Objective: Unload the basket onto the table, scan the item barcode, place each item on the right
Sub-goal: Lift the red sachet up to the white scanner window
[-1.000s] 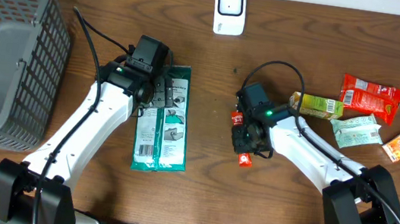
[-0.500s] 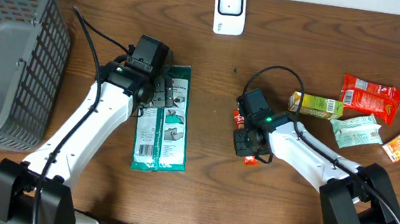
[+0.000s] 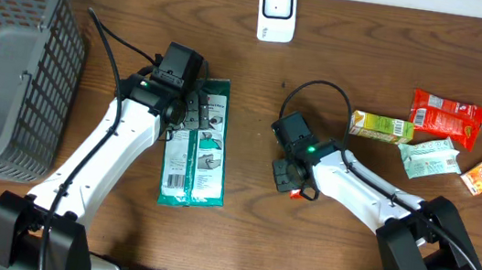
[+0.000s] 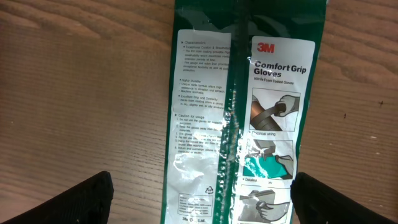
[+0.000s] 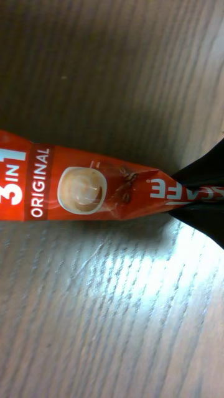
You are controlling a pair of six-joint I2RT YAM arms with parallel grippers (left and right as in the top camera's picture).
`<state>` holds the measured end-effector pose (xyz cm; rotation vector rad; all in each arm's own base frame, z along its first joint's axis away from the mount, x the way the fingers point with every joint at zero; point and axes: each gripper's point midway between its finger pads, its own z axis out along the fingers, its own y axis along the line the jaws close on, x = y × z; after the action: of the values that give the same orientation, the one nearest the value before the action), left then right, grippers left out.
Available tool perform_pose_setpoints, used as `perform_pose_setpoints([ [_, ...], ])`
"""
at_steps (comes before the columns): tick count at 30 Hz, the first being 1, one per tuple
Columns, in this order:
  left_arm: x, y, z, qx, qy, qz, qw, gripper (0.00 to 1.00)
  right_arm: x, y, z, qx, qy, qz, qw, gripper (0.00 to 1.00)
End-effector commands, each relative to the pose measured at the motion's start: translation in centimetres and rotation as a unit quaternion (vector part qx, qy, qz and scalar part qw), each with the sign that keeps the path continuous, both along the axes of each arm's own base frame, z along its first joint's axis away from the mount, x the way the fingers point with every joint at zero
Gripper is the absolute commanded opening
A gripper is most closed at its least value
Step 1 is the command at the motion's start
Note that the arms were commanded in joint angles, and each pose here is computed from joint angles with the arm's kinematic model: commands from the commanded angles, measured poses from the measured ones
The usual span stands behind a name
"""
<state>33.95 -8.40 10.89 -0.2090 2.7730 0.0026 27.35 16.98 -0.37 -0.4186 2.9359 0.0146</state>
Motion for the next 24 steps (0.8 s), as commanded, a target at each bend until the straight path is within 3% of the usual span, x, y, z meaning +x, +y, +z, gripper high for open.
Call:
perform_pose_setpoints([
  [1,0.2,0.3,-0.1,0.006,0.001,0.005,1.000,0.93,-0.1,-0.2,0.0,-0.013,0.009,0.004,1.000,0.04],
  [8,0.2,0.3,-0.1,0.006,0.001,0.005,1.000,0.93,2.7,1.0,7.8,-0.005,0.014,0.009,1.000,0.01],
  [19,0.2,0.3,-0.1,0.006,0.001,0.005,1.000,0.93,9.7,2.1,26.3,0.095,-0.065,-0.005,0.993,0.01],
  [24,0.2,0.3,-0.1,0.006,0.001,0.005,1.000,0.93,13.4,2.6,27.8,0.097,-0.077,-0.009,0.992,0.01],
])
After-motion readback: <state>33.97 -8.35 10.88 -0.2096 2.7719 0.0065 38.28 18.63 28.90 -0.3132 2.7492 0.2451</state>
